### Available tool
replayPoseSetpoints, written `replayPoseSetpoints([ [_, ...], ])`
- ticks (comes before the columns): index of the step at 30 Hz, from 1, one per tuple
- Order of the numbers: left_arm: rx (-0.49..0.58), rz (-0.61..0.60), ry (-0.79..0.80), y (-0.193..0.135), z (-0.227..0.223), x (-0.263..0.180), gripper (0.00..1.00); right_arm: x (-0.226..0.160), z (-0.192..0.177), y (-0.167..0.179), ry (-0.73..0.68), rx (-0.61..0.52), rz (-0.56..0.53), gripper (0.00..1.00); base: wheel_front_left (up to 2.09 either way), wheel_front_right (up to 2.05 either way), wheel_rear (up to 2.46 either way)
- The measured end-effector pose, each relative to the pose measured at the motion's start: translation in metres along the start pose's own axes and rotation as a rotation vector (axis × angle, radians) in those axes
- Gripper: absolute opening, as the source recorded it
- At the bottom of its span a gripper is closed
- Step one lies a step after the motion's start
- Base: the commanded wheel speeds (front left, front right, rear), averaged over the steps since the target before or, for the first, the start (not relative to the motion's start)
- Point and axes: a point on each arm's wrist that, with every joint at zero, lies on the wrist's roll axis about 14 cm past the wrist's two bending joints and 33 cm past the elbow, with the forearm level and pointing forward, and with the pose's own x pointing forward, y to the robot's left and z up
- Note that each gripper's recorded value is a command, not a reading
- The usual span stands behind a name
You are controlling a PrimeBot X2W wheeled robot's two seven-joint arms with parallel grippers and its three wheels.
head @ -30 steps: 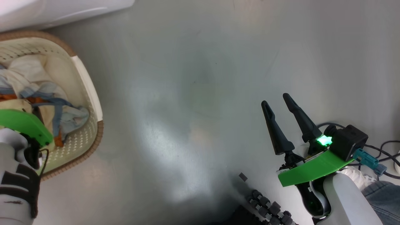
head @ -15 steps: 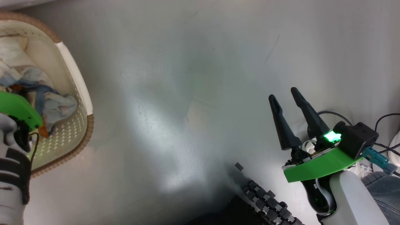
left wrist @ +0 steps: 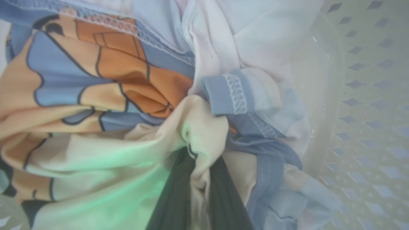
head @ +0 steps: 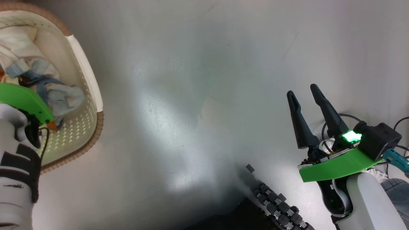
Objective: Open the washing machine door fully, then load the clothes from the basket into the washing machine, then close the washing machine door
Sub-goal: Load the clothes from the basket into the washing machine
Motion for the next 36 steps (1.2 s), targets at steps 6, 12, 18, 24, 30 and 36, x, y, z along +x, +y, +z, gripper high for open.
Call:
replayPoseSetpoints([
  [6,-0.020,-0.020,-0.059,-0.006,0.007,-0.004,0.00,0.003,0.001,0.000,-0.005,-0.002,0.005,1.00,0.00,0.00,0.00],
  [12,-0.075,-0.047,-0.152,-0.010,0.023,-0.021,0.00,0.003,0.011,0.005,-0.033,0.005,0.021,1.00,0.00,0.00,0.00],
  [18,-0.105,-0.030,-0.176,0.000,0.012,-0.044,0.00,0.002,0.026,0.010,-0.075,0.011,0.039,1.00,0.00,0.00,0.00],
  [24,-0.146,-0.036,-0.238,0.003,0.017,-0.077,0.00,-0.002,0.051,0.016,-0.143,0.019,0.061,1.00,0.00,0.00,0.00],
  [30,-0.189,-0.047,-0.346,0.009,0.033,-0.121,0.00,-0.020,0.067,0.028,-0.184,0.040,0.093,1.00,0.00,0.00,0.00],
  [36,-0.202,-0.065,-0.461,0.010,0.045,-0.164,0.00,-0.038,0.081,0.038,-0.220,0.048,0.121,1.00,0.00,0.00,0.00],
])
